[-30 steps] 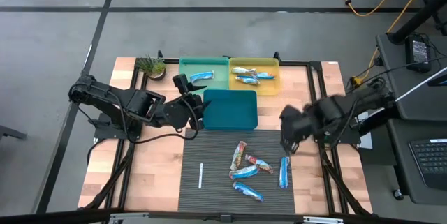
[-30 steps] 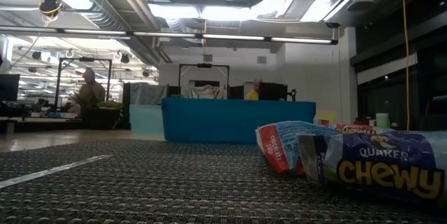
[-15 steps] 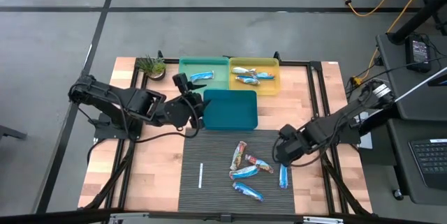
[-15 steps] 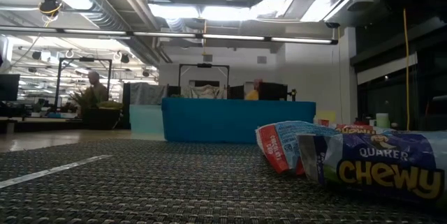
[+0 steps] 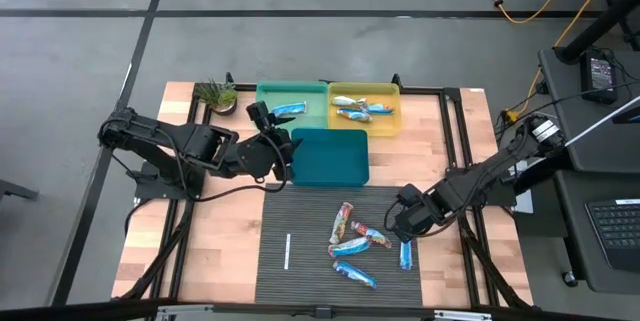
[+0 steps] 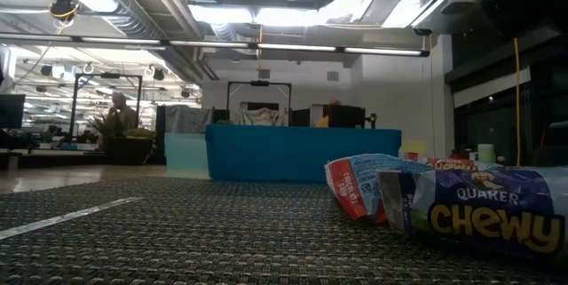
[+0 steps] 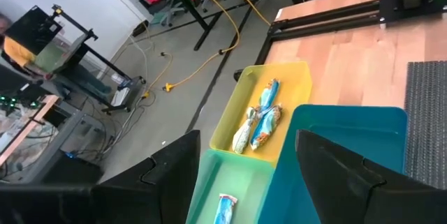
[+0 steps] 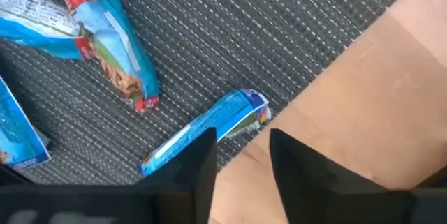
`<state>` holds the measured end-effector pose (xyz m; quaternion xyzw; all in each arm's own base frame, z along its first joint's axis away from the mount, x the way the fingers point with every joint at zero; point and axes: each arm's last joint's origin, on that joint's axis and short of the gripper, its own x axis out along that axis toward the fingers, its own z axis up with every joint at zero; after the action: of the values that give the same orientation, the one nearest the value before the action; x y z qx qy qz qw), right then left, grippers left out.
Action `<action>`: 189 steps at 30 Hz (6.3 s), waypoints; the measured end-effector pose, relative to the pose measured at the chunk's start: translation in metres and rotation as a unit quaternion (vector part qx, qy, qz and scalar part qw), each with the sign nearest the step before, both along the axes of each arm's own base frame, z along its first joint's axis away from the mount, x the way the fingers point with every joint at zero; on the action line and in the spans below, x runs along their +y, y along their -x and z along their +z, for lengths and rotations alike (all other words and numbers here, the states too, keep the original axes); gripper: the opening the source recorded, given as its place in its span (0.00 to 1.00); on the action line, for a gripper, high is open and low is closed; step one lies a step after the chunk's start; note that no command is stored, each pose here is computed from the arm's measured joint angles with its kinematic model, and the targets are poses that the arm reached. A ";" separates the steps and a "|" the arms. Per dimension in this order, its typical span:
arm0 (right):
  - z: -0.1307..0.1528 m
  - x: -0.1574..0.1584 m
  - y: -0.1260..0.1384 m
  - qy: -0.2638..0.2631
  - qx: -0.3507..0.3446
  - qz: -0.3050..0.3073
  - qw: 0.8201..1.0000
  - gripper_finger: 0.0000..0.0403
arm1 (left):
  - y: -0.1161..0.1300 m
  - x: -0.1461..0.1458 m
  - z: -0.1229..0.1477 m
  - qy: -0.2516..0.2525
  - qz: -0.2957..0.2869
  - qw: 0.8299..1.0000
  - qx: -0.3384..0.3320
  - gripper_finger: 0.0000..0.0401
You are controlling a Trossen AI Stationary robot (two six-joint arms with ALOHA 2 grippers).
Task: Pick and place Granola Bars by type
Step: Put the blue granola bar into the blue bin
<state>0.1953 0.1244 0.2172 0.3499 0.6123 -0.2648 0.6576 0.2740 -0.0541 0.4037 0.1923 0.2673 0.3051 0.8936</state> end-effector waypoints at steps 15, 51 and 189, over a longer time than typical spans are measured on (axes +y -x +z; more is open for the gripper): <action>-0.016 0.015 -0.002 0.031 0.004 -0.067 0.997 0.82 | 0.000 0.000 0.000 0.007 0.004 1.000 -0.007 0.57; -0.076 0.052 -0.012 0.026 0.086 -0.058 0.994 0.64 | 0.000 0.000 0.000 0.019 0.001 1.000 -0.011 0.57; 0.004 -0.219 -0.144 0.141 -0.269 0.422 0.854 0.14 | -0.002 0.003 0.001 0.122 0.063 0.984 -0.116 0.57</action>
<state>0.3392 -0.0948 0.2213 0.0187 0.4563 0.0595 0.8877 0.2756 -0.0509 0.4042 0.0275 0.2085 0.3462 0.9143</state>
